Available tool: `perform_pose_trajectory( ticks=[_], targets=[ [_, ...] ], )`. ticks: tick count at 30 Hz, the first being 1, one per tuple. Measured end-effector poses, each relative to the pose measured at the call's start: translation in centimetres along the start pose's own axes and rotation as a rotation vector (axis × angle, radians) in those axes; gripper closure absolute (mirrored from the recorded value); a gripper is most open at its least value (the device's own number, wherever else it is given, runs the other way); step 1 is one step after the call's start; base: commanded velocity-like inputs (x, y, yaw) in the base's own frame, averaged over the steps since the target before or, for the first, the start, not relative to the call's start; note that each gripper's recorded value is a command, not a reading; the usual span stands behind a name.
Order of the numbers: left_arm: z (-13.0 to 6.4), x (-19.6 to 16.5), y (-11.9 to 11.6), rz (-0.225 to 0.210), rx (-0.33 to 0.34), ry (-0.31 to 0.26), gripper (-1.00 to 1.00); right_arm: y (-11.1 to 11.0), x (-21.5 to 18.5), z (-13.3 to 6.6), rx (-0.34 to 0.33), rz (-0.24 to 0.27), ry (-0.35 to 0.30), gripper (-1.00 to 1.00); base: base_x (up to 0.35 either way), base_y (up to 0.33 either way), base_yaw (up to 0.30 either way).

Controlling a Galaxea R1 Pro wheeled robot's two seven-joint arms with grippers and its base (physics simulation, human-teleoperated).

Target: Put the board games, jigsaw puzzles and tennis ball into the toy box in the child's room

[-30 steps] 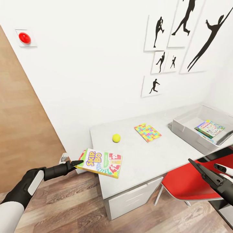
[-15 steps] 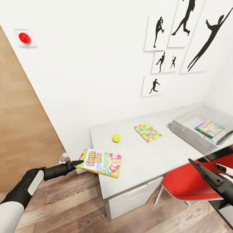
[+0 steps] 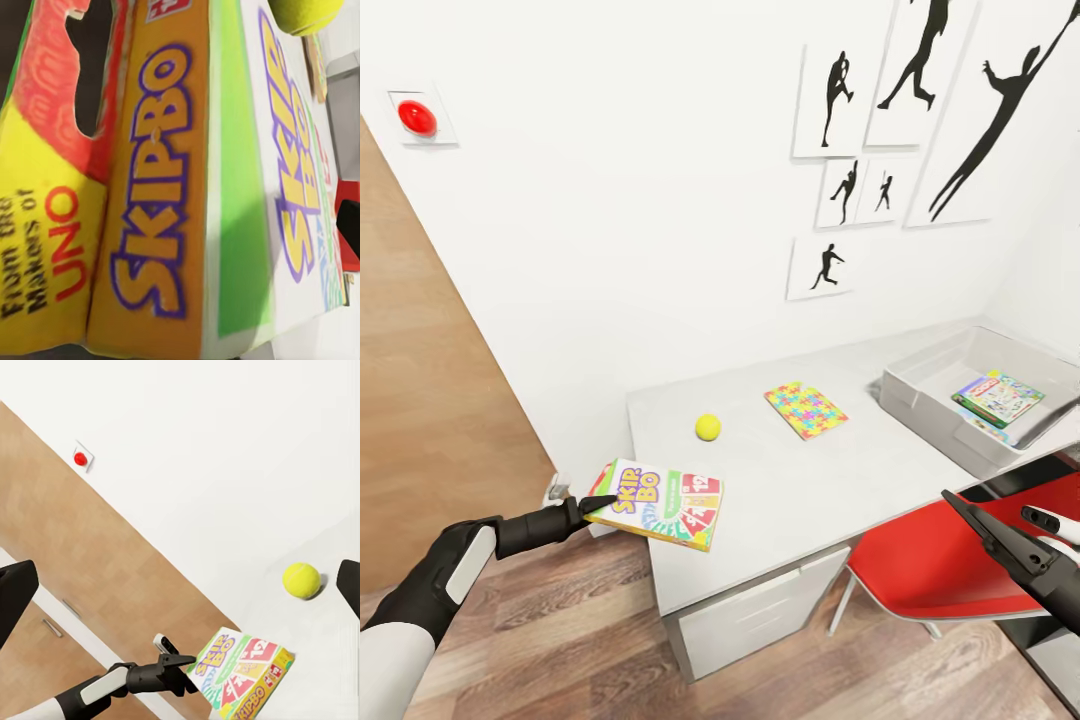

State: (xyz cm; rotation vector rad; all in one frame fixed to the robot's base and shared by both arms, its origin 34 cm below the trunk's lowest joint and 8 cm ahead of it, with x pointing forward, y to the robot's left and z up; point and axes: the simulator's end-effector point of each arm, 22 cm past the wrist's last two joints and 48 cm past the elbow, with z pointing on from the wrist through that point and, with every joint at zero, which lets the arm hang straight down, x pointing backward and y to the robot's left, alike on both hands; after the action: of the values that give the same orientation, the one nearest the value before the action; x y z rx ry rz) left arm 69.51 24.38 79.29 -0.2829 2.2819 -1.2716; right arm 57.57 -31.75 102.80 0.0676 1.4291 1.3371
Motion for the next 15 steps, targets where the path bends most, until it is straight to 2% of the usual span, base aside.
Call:
perform_pose_trajectory(
  ticks=[10, 11, 15],
  targets=[
    [-0.01, -0.03, -0.01, -0.001, 0.0, -0.001, -1.0, 0.0, 0.0, 0.0, 0.0, 0.0, 0.0, -1.0, 0.0, -0.012, 0.0],
    [-0.01, -0.03, -0.01, -0.001, 0.001, -0.001, 1.0, 0.0, 0.0, 0.0, 0.0, 0.0, 0.0, -1.0, 0.0, -0.003, 0.0],
    [-0.02, -0.08, -0.12, -0.007, 0.005, -0.003, 1.0, 0.0, 0.0, 0.0, 0.0, 0.0, 0.0, -1.0, 0.0, -0.001, 0.0]
  ],
)
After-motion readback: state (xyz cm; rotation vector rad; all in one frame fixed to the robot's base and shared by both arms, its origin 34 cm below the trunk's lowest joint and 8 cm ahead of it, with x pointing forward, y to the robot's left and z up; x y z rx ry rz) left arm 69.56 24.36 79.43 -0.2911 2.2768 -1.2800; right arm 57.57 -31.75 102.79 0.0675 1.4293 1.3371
